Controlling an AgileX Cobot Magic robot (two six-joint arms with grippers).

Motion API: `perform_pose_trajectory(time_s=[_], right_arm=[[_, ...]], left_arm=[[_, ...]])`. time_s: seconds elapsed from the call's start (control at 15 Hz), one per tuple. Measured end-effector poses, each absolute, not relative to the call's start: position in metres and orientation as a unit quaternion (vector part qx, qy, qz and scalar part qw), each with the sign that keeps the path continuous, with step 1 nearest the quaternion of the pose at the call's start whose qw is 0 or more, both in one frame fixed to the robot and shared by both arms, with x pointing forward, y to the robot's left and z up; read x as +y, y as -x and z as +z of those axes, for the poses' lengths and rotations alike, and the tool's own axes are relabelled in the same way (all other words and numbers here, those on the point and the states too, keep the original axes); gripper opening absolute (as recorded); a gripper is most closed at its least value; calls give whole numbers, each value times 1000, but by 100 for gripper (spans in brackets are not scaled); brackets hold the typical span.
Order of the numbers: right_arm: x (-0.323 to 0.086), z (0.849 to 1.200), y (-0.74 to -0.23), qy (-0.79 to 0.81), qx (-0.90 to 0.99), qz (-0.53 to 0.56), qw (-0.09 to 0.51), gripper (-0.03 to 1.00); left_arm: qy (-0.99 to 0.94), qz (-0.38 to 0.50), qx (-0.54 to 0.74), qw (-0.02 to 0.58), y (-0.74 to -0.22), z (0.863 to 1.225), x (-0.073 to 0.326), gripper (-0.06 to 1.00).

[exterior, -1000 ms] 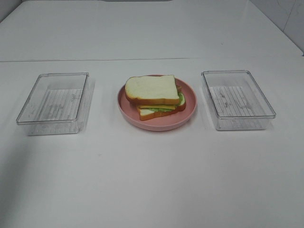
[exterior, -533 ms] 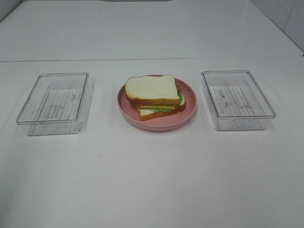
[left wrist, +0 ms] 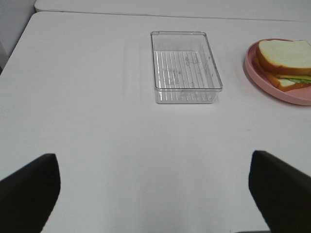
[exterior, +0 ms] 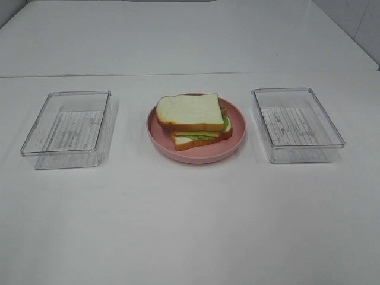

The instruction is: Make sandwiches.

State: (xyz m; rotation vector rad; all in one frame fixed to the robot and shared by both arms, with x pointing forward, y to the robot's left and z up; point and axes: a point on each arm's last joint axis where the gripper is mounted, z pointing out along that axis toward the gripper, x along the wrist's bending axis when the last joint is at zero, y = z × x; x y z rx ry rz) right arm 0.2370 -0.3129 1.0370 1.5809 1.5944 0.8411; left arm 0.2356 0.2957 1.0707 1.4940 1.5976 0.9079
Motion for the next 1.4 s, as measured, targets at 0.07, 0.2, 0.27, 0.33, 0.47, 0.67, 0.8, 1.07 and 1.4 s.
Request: perform_pose_trajectory(time_s=[0.07,0.2,0.27,0.33,0.47,0.67,0.8,1.07,1.4], right_arm=[[-313,1037,-237,-614,620,327,363,90],[-313,1037,-237,-614,620,327,363,90],[-313,1037,-237,-614,620,327,363,90],[-313,1037,-237,-614,620,327,363,90],[-313,1037,-237,-614,620,327,363,90],[-313,1037,-237,-614,620,327,363,90],[-313,1037,-237,-614,620,327,363,90],[-313,1037,-237,-614,620,327,363,90],[-313,1037,-237,-614,620,328,362,90]], left_arm=[[-582,359,623,380,-234,1065,296,98],[-591,368,609,381,-230,1059,295,98],[-599,368,599,383,-229,1059,293,98],[-609,361,588,391,-229,1059,291,98],[-615,359,583,392,-230,1059,291,98],[-609,361,592,385,-231,1057,293,98],[-597,363,606,380,-230,1056,295,98],[-595,363,608,380,-230,1056,296,98],[-595,363,608,380,-230,1056,296,98]])
